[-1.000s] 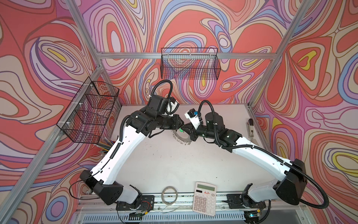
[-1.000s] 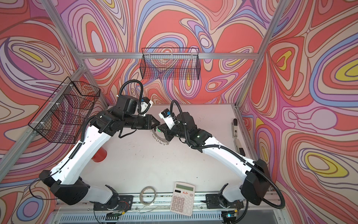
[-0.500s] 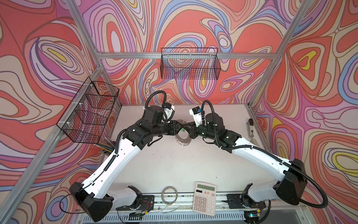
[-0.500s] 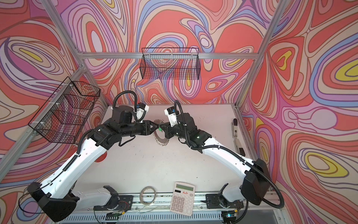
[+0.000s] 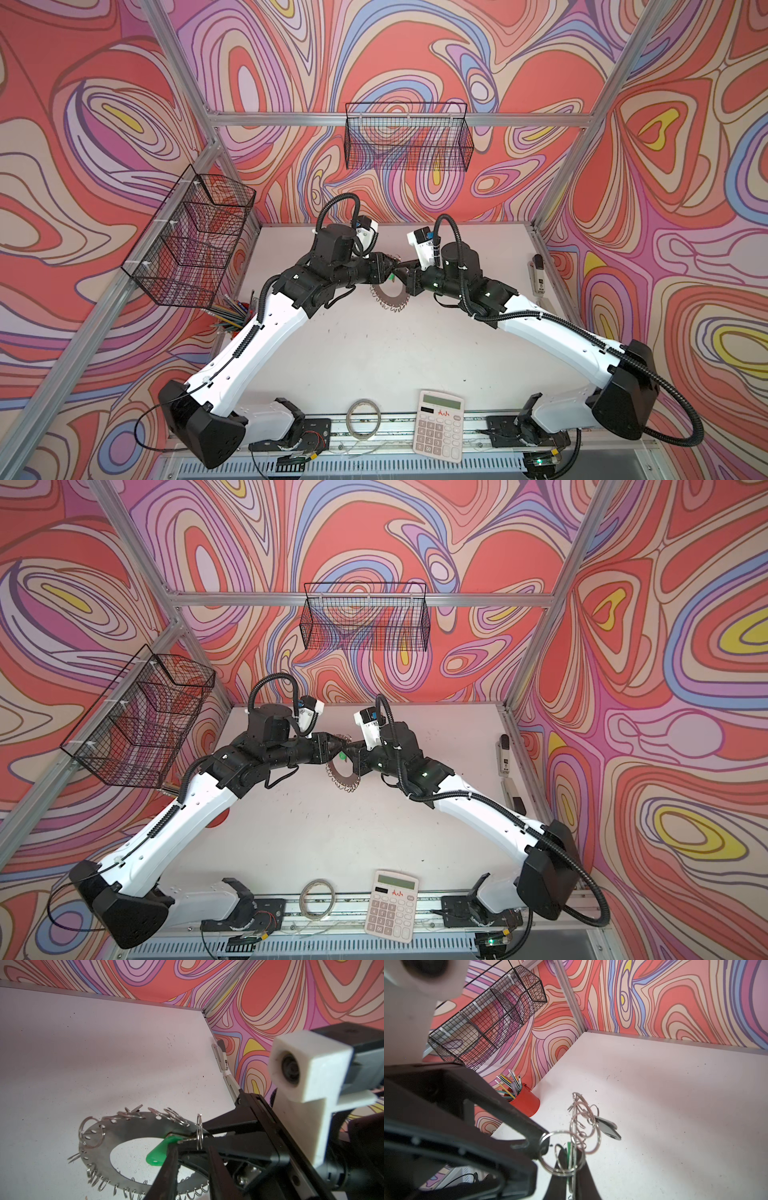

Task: Attach keys to a key ring
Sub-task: Insert the key into the keyring.

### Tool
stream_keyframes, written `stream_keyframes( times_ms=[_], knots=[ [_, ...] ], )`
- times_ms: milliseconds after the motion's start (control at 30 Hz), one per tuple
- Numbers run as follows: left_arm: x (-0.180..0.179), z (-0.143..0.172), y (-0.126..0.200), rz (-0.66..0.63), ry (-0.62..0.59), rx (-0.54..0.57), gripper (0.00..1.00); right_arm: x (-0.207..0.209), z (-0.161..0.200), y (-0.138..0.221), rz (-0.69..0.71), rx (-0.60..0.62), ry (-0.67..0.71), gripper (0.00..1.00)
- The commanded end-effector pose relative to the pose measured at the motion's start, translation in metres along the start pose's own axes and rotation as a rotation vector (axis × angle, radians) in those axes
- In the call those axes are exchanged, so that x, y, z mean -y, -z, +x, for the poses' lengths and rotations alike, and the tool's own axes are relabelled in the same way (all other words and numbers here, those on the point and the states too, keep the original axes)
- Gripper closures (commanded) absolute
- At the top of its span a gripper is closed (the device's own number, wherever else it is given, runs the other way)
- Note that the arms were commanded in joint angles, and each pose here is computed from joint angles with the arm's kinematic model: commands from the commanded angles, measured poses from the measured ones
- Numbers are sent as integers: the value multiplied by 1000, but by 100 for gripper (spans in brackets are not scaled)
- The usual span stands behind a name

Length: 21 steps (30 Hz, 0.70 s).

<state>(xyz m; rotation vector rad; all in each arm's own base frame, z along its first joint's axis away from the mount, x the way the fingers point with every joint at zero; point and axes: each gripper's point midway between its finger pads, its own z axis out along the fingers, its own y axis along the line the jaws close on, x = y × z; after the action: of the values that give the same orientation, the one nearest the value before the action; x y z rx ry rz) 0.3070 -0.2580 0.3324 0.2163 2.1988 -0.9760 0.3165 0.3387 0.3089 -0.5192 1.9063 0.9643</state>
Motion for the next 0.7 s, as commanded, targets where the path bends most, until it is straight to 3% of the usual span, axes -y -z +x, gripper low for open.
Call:
stream_keyframes(
  times_ms=[0,433,667],
  knots=[
    [12,-11,0,38,-7,25,74,-7,-12,5,-25,47,11,100],
    [17,-16,1,47,-17,26,80,-4,-3,-1,-22,21,17,100],
    [19,-17,5,47,-21,27,76,-3,-4,-1,-18,23,23,100]
  ],
)
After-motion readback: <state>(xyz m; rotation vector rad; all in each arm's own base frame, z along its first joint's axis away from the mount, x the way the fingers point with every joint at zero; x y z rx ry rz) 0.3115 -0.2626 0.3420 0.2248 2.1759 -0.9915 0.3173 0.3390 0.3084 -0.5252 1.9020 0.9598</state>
